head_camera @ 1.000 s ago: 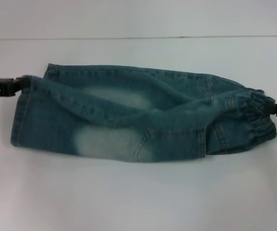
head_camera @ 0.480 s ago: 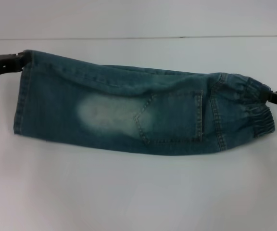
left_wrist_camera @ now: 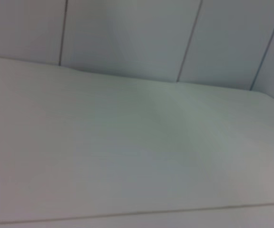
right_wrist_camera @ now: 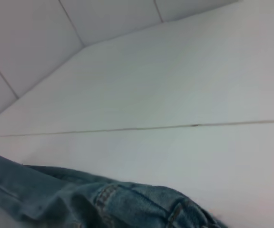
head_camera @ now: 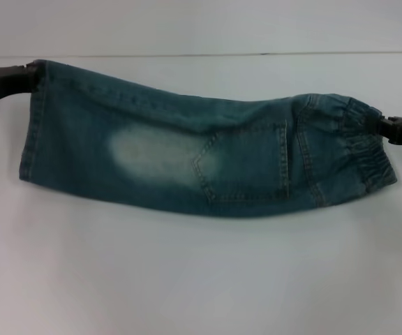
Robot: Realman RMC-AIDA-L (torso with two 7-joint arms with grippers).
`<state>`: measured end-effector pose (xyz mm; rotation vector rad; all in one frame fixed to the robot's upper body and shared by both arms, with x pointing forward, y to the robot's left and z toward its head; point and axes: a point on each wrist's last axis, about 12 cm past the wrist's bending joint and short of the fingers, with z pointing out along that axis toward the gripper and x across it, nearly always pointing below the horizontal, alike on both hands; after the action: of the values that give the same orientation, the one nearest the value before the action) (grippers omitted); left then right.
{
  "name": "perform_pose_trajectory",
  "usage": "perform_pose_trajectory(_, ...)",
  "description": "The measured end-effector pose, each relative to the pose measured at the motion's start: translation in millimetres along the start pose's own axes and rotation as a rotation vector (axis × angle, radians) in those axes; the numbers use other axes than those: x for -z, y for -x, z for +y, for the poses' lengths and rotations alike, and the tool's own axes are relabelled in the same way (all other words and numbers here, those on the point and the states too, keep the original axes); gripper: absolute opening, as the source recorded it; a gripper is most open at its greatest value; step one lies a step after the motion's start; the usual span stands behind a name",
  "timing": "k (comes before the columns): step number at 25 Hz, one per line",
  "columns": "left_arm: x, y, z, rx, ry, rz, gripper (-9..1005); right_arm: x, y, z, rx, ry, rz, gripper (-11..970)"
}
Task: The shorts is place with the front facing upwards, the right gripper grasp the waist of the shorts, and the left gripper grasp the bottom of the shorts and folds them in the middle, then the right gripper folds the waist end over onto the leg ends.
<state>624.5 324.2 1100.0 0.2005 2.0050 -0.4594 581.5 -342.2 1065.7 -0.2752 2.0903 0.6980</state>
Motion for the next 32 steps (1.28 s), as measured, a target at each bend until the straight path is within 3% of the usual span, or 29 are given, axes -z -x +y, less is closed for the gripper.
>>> perform_pose_trajectory(8, -3.2, -1.2, 4.8, 0.007, 0.061, -0.019, 114, -4.8, 3.4, 0.2, 0.052, -0.029, -0.05, 16)
perform_pose_trajectory(18, -13.8, -5.1, -1.3, -0.034, 0.061, -0.023, 138, -8.1, -1.0, -0.8, 0.077, -0.051, -0.049, 17)
perform_pose_trajectory(26, -21.4, -8.1, -11.9, -0.062, 0.065, -0.016, 157, -9.4, -2.6, -2.5, 0.049, -0.075, -0.06, 205)
perform_pose_trajectory(32, -19.2, -13.8, -10.0, -0.049, 0.091, -0.033, 240, -7.7, -5.7, -3.2, 0.033, -0.077, -0.058, 447)
